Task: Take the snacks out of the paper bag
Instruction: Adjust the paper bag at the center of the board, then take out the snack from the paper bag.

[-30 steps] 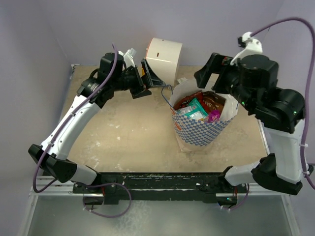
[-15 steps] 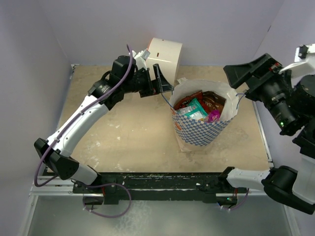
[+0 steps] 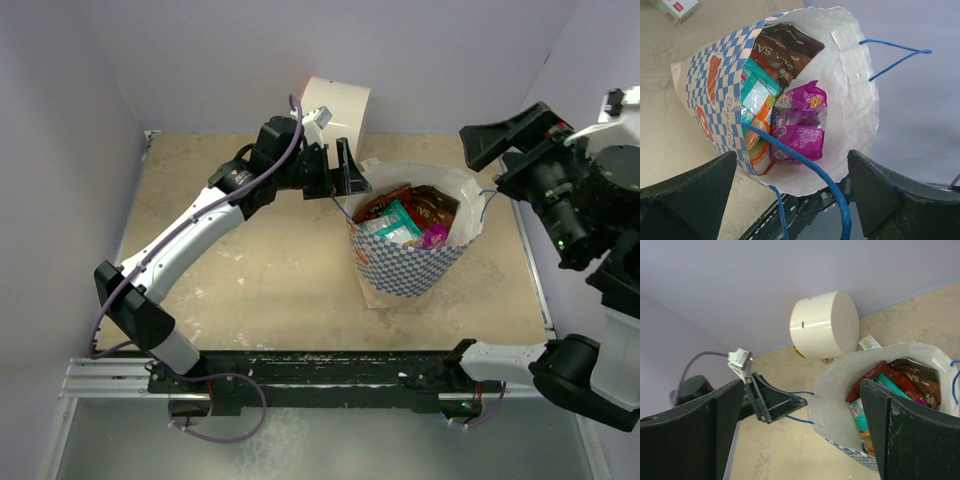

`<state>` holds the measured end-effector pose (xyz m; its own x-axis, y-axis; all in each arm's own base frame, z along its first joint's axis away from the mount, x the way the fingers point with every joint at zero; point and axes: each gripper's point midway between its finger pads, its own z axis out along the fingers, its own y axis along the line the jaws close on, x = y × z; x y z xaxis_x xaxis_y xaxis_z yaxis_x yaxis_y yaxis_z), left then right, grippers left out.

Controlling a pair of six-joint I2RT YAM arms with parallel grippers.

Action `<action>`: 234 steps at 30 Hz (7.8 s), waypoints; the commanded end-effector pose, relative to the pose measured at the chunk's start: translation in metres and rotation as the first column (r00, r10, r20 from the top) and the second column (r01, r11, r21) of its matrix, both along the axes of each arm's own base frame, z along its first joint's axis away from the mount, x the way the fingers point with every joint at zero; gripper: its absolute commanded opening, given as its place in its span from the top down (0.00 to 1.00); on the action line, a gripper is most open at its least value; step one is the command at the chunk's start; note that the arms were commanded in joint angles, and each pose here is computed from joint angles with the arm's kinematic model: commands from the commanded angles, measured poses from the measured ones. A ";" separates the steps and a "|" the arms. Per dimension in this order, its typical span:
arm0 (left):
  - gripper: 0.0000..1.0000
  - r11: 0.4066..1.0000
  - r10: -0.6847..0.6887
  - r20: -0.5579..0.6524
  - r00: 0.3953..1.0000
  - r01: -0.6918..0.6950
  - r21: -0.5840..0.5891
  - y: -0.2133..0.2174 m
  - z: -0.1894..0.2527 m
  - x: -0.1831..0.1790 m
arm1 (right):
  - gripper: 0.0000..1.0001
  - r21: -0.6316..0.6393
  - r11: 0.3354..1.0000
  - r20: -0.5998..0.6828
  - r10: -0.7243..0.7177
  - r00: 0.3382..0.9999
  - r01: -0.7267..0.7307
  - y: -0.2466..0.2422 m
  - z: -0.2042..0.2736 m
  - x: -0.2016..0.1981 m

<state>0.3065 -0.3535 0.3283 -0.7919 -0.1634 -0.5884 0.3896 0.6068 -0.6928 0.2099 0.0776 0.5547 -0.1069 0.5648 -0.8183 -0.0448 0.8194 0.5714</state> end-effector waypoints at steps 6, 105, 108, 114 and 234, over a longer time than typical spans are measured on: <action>0.04 0.999 -0.012 0.140 0.990 0.016 -0.032 -0.001 0.046 0.007 | 0.01 -0.141 0.986 -0.154 -0.107 0.982 0.085 0.002 -0.066 0.021; 1.00 0.994 0.093 -0.093 0.991 -0.097 -0.041 0.084 0.040 -0.016 | 0.63 0.026 0.997 -0.020 -0.068 0.998 0.068 -0.023 -0.188 0.161; 1.00 0.995 0.087 -0.095 0.992 -0.092 -0.049 0.083 0.040 -0.016 | 0.75 0.019 0.999 0.017 -0.043 0.999 0.043 -0.019 -0.178 0.160; 1.00 0.995 0.075 -0.087 0.993 -0.080 -0.060 0.081 0.045 -0.017 | 1.00 0.001 0.996 0.041 -0.089 0.995 0.089 -0.030 -0.153 0.153; 0.77 0.838 -0.475 0.806 0.352 -0.099 0.537 -0.055 -0.083 0.156 | 1.00 0.195 0.702 -0.094 0.708 0.700 -0.685 0.088 -0.105 0.142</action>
<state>0.4553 -0.4097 0.2104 0.2641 0.4534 -0.8512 0.7547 0.4524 0.4752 0.3708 0.1562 0.4042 -0.6903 0.4085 -0.5972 -0.3352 0.5510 0.7643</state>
